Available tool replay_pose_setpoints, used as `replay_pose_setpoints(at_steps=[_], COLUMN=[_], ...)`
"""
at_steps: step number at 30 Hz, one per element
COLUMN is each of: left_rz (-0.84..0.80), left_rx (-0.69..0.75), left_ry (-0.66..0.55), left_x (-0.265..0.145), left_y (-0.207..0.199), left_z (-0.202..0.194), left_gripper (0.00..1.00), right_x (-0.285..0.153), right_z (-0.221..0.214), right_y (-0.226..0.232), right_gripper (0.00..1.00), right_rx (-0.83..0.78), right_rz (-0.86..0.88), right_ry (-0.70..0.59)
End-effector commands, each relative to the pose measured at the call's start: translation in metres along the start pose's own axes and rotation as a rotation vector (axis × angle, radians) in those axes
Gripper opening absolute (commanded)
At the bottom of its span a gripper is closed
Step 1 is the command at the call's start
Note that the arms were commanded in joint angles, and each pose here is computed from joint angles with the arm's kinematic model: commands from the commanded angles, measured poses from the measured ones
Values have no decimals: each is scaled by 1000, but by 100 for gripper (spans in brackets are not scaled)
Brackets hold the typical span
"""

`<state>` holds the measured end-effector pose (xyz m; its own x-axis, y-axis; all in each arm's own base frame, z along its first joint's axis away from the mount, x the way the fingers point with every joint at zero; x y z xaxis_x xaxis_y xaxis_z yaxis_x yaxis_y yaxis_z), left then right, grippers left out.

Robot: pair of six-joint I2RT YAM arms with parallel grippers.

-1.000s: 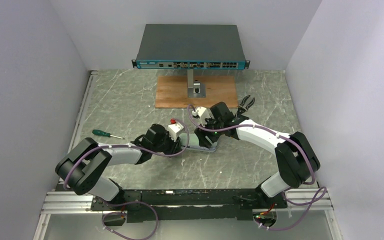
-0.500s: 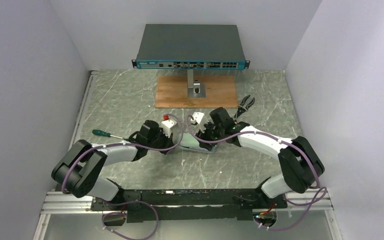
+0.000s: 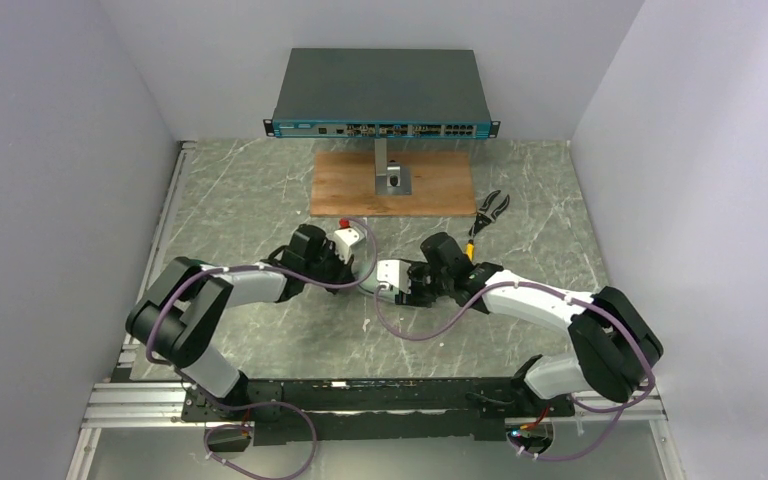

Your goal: Open the umbrella

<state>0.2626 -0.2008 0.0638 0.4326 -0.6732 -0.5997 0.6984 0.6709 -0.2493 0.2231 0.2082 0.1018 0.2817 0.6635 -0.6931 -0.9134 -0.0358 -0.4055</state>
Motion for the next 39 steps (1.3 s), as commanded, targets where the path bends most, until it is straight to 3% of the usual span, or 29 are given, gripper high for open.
replay_pose_setpoints(at_steps=[1,4,7,9,11,14,18,21,23,25,27,34,39], left_rz=[51,36,30,33,27,-16,-12,-31,-49,-56,-56,-84,-97], left_rx=[10,-45,-33,-26,0,58,148,160,151,130,112,61,10], left_ry=[-77,-92,-101,-104,-105,-142,-168,-166,-169,-150,-120,-14,44], left_x=[-2,-15,-26,-33,-40,-48,-43,-30,-19,-8,3,23,21], left_y=[15,20,15,14,12,7,11,15,14,12,10,-5,-10], left_z=[28,26,27,28,30,42,68,87,99,103,102,73,55], left_gripper=[0,9,12,35,54,69,69,64,62,60,59,57,54], right_x=[6,10,11,6,-2,-23,-54,-69,-76,-75,-71,-54,-27], right_z=[-28,-30,-31,-28,-24,-7,9,13,13,8,5,1,-16], right_y=[29,21,9,-2,-10,-23,-32,-31,-30,-23,-12,12,15], right_gripper=[39,39,39,47,62,76,83,82,77,64,58,44,44], right_rx=[-172,-254,-309,-346,-354,-211,138,426,637,843,976,1056,1146], right_rz=[151,119,72,12,-38,-105,-223,-238,-215,-130,-25,166,194], right_ry=[78,82,87,83,84,66,66,94,104,126,163,139,254])
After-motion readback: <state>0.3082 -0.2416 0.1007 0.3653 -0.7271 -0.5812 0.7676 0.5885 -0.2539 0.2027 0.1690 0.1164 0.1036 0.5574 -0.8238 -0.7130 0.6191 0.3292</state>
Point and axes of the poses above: each gripper's point midway between its finger pads, its own x axis out along the fingers, its own y axis along the line the jaws close on, z = x × y, the point moved 6 cm from there along -x, back along the fingers, and after that the axes turned 8 degrees about -x, right-handed, at the moved point
